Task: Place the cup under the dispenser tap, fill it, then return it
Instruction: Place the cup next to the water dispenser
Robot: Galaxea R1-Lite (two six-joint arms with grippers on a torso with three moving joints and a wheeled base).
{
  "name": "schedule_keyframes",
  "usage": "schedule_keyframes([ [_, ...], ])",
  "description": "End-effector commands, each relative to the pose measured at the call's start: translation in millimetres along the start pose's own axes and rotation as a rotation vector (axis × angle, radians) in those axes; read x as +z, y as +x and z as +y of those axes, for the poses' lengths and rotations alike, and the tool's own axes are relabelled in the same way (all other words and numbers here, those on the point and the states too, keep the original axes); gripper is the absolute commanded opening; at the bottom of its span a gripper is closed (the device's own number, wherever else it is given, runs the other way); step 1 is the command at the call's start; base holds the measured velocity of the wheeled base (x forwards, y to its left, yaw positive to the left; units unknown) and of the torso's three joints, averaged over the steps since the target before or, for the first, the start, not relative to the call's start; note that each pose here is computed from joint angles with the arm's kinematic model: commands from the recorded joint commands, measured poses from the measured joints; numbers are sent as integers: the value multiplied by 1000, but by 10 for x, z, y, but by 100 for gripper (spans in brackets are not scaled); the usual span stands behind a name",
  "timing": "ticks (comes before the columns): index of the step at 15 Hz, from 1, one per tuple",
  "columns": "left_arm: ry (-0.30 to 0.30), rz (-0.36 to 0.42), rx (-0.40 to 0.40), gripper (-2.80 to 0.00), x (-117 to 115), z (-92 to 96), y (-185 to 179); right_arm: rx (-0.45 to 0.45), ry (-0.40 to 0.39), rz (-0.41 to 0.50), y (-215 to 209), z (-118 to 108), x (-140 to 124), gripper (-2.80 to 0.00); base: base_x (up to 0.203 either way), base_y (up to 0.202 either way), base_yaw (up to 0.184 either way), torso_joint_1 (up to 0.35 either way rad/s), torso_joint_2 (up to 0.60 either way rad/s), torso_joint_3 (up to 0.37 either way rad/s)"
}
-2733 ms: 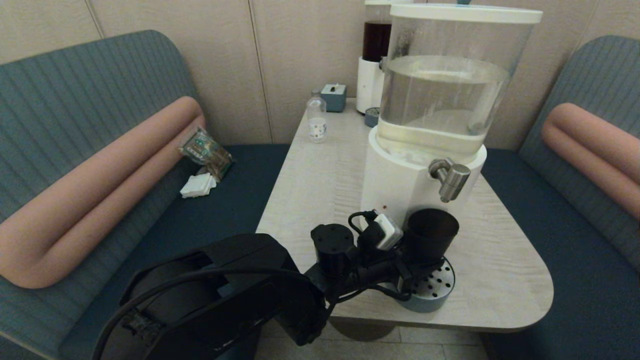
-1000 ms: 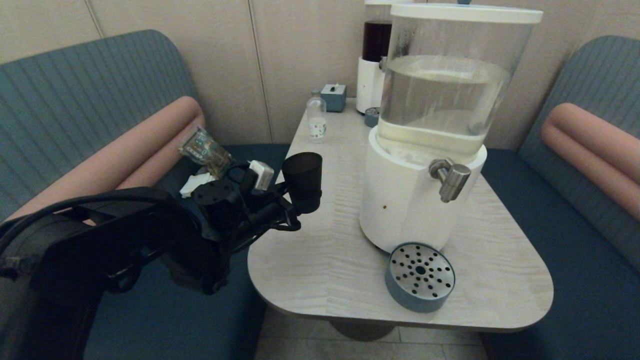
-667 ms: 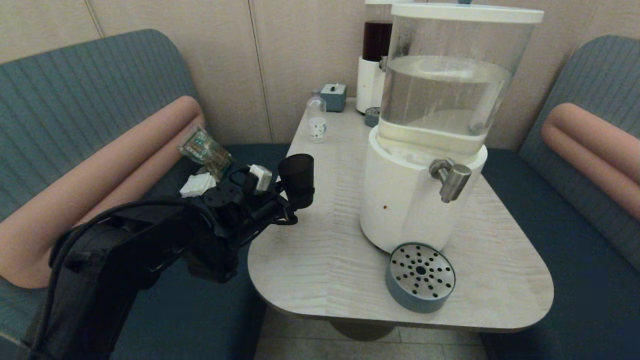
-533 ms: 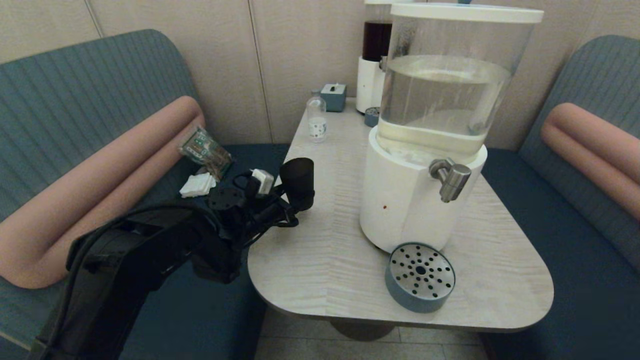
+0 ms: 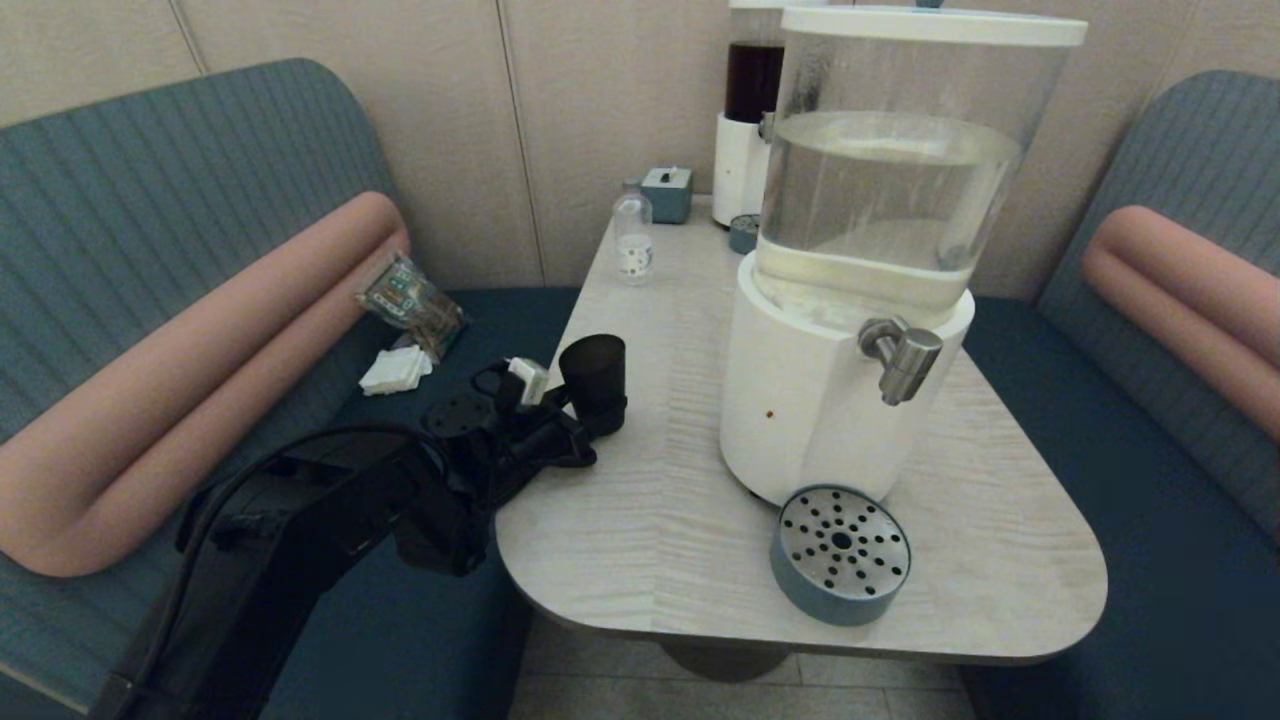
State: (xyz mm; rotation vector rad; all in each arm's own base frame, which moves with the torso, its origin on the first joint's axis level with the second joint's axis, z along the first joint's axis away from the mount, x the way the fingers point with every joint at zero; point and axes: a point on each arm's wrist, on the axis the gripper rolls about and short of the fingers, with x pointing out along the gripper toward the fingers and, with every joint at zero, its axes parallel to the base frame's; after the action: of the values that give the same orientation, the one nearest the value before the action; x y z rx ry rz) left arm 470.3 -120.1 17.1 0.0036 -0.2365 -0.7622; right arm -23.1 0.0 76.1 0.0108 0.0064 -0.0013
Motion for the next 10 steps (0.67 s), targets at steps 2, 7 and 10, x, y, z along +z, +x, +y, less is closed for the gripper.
schedule_keyframes([
  [2,-4,8,-2,0,-39,-5,-19,0,0,1,1,0,0,-280,0,0,0,0,0,0],
  [7,6,-9,-3,0,33,2,5,0,0,1,1,0,0,-280,0,0,0,0,0,0],
  [10,7,-1,0,0,118,-20,-33,0,0,1,1,0,0,-280,0,0,0,0,0,0],
])
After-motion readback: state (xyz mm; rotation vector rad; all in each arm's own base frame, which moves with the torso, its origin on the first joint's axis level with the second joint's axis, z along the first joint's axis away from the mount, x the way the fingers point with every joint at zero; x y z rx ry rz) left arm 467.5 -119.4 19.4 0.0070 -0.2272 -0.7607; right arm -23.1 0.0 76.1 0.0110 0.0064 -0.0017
